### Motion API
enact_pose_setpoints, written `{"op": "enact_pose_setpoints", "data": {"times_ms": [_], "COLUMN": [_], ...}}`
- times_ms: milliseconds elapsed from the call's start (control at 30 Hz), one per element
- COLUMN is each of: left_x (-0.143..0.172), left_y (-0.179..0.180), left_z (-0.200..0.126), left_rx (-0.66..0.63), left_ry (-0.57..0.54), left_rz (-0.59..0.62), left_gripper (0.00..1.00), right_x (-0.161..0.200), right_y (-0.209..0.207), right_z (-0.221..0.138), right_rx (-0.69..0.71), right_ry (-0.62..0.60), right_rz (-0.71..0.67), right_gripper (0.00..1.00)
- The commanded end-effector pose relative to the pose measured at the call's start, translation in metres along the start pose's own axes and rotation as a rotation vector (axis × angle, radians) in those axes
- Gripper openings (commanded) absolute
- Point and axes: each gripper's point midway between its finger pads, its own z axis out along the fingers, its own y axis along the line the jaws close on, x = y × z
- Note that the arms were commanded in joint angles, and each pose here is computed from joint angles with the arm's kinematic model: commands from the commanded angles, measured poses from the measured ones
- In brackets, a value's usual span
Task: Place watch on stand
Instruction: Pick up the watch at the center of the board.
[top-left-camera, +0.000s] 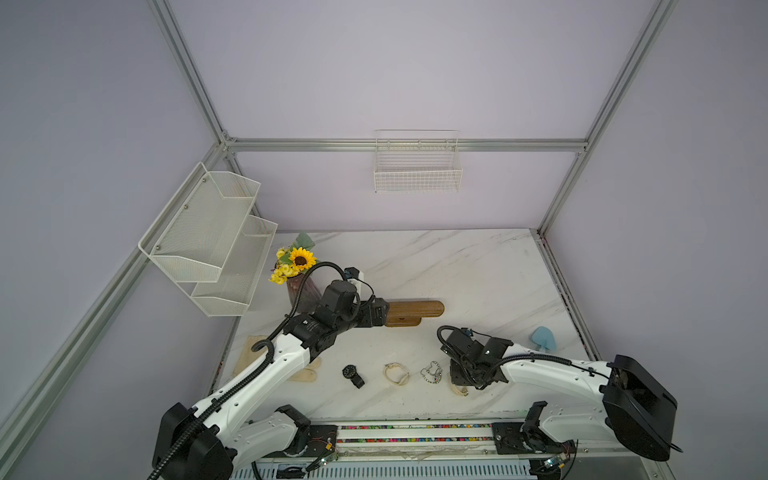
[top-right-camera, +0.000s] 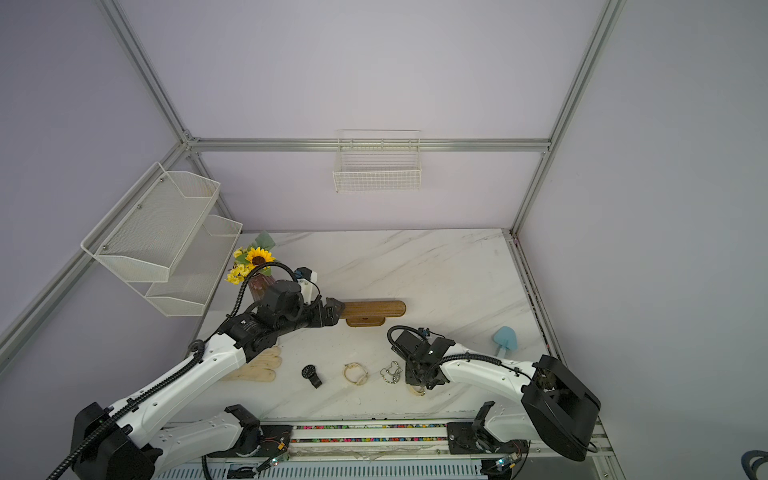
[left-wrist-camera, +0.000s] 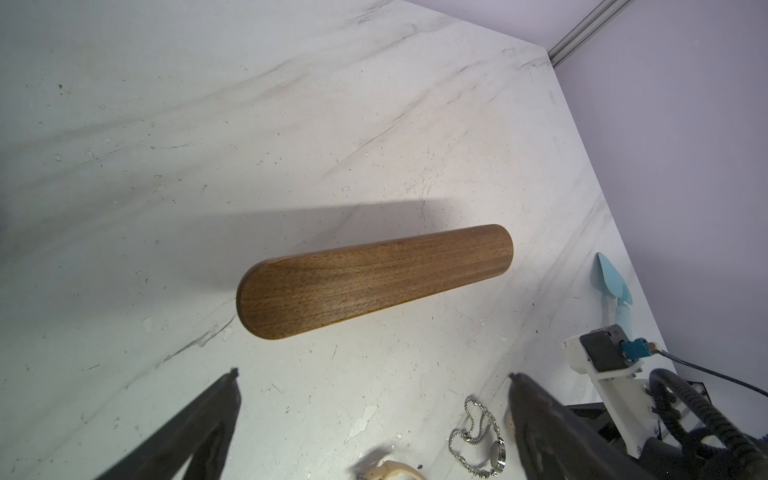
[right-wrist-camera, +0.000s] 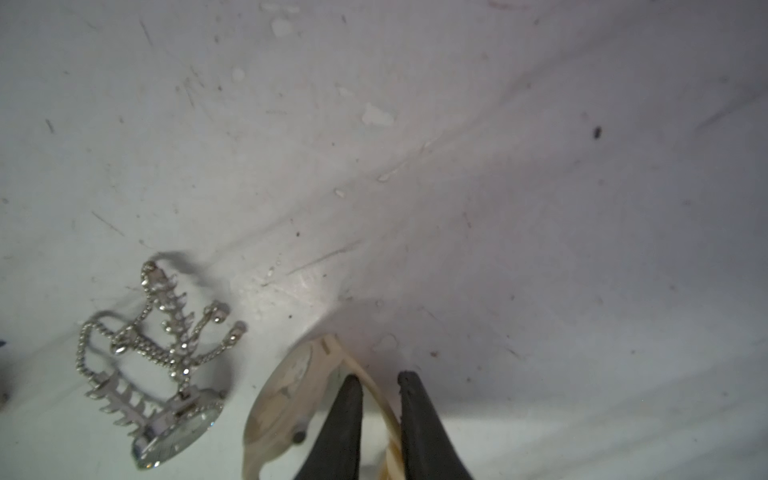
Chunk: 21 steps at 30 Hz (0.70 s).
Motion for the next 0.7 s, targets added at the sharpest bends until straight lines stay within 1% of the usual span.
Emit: {"op": "enact_pose_setpoints", "data": {"times_ms": [0,67,133,200,267,333,567,667], "left_x": [-0.028,-0.027,-0.027,-0.027,-0.027,-0.026,-0.024,-0.024], "left_y": [-0.016,-0.016,-0.016,-0.015,-0.014,-0.014,-0.014,-0.013], "left_z": [-0.008,-0.007,-0.007,-0.006,-0.005,-0.003,-0.003,-0.004], "left_rx": [0.048,0.051,0.05,0.046,0.042,0.043,0.051,0.054], "left_ry": [-0.066,-0.06,-0.058,-0.058,-0.057,-0.05,-0.041,-0.044], "left_rz": [-0.002,-0.002,-0.004,-0.005,-0.005,-0.008,-0.01,-0.013], "left_gripper": [1.0,1.0,1.0,1.0,1.0,1.0,0.99,0.99], "right_x": [-0.005,-0.003,-0.002,-0.003,-0.004,-0.002,0.005,0.005], "right_y": [0.004,0.006,0.005,0.006,0.007,0.01,0.013,0.016], "right_z": [-0.007,-0.01,-0.014,-0.018,-0.018,-0.014,0.001,0.004], "right_rx": [-0.025,-0.053,-0.073,-0.096,-0.112,-0.126,-0.13,-0.139], "right_ry": [-0.032,-0.024,-0.033,-0.052,-0.059,-0.051,-0.019,-0.018], "right_rz": [0.019,0.011,0.013,0.0,-0.002,-0.005,-0.021,-0.028], "right_gripper": [0.29,0.4,0.43,0.43,0.39,0.37,0.33,0.27]}}
